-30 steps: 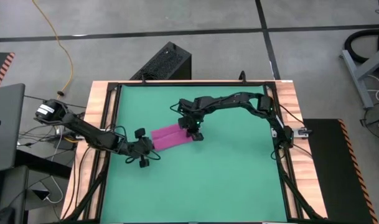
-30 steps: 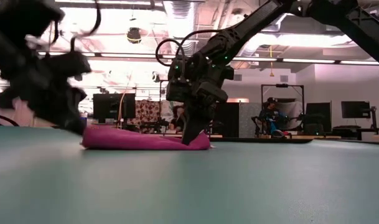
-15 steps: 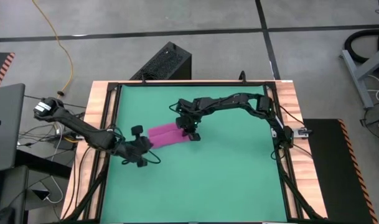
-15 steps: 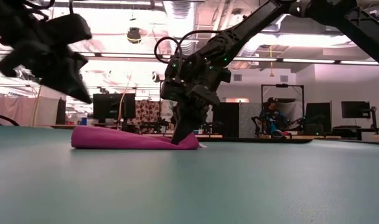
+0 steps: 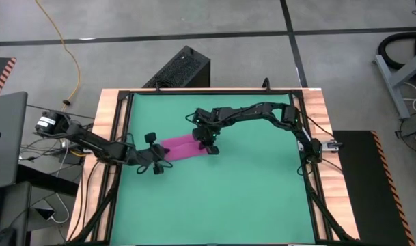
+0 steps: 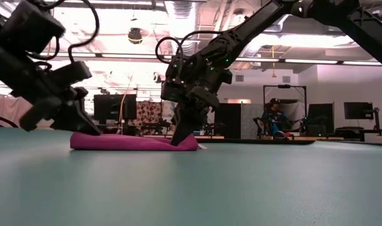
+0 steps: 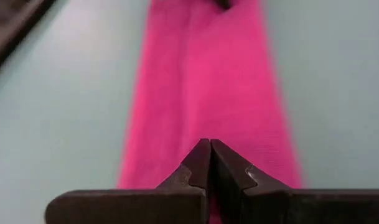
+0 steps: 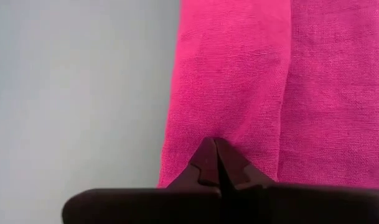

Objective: Roll towel into tight, uniform cylinder
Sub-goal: Roll the pink towel

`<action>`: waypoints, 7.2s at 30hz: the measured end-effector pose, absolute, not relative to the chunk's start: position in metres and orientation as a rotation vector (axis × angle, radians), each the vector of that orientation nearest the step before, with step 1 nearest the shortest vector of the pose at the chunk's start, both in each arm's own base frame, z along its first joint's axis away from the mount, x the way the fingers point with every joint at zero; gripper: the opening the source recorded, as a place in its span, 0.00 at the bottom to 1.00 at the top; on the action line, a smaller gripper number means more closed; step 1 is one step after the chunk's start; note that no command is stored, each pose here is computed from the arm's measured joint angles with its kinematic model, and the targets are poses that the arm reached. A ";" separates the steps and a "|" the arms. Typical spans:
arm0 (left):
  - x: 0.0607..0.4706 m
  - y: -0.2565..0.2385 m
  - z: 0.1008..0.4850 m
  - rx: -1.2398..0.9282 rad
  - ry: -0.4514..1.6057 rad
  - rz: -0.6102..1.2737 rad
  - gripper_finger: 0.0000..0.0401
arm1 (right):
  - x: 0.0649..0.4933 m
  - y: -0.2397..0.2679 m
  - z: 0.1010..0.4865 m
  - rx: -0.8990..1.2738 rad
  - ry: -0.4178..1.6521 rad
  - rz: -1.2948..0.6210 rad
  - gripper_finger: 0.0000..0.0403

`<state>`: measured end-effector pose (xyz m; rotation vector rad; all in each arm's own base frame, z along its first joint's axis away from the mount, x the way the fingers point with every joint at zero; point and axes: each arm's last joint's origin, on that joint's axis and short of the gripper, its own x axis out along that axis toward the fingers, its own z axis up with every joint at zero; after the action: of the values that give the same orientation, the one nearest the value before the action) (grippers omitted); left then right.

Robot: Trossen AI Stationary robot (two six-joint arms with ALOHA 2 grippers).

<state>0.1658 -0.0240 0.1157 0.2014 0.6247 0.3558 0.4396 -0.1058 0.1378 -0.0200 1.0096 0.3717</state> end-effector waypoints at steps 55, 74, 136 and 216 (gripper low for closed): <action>0.159 0.032 0.107 0.152 0.614 0.249 0.00 | 0.355 -0.109 0.126 -0.148 0.483 0.058 0.03; 0.161 0.034 0.109 0.135 0.580 0.172 0.00 | 0.347 -0.093 0.112 -0.058 0.584 -0.093 0.02; 0.158 0.035 0.105 0.073 0.620 0.226 0.00 | 0.348 -0.051 0.143 -0.452 0.525 0.172 0.68; 0.233 0.016 0.096 0.119 0.532 -0.026 0.00 | 0.343 0.024 0.133 0.114 0.800 -0.007 0.04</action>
<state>0.2330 0.0161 0.0961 0.1194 0.5316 -0.0260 0.3427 0.0242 0.1330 0.1136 0.8005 -0.0074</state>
